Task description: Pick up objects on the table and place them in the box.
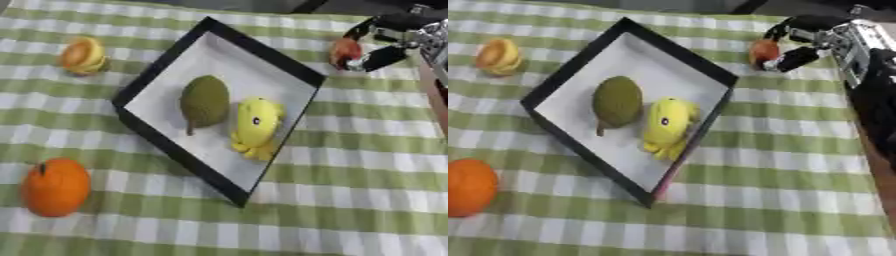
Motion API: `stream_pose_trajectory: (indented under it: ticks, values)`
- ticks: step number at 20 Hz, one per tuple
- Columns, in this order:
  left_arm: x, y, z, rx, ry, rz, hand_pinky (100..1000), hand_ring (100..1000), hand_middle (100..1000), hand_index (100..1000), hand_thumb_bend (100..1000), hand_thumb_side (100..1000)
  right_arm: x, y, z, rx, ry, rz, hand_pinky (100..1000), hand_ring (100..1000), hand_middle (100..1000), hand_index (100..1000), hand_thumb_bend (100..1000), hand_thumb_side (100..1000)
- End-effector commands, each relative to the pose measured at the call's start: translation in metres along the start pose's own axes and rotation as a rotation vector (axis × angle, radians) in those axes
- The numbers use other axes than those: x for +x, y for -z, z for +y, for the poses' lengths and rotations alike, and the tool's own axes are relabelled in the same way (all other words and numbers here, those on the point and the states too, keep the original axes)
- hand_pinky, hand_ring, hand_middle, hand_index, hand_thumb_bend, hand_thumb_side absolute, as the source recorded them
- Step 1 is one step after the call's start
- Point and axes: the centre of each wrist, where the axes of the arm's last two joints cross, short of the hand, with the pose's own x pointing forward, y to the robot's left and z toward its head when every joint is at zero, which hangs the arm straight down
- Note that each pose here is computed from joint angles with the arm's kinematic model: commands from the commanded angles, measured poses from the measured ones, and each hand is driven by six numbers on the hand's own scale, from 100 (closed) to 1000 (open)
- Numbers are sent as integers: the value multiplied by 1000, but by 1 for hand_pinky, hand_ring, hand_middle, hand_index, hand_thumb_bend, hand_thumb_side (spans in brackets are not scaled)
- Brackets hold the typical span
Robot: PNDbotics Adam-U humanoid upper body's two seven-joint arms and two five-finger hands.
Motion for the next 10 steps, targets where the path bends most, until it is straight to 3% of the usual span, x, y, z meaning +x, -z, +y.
stream_pose_trajectory:
  ticks: [1,2,4,10]
  values:
    - [8,6,2,-19,7,-35,826,850,809,818,100,681,-11,-9,-12,-31,-17,39,917,885,734,880,286,677]
    - [8,6,2,-19,7,-34,827,850,809,818,100,683,-12,-10,-11,-37,-16,39,914,880,718,868,275,638]
    - [8,6,2,-20,7,-34,827,850,809,818,100,681,-15,-12,-8,-46,-11,38,911,875,704,857,271,668]
    - [7,5,3,-20,9,-30,828,851,809,818,100,681,-17,-16,-10,-92,5,-7,884,798,587,755,182,580]
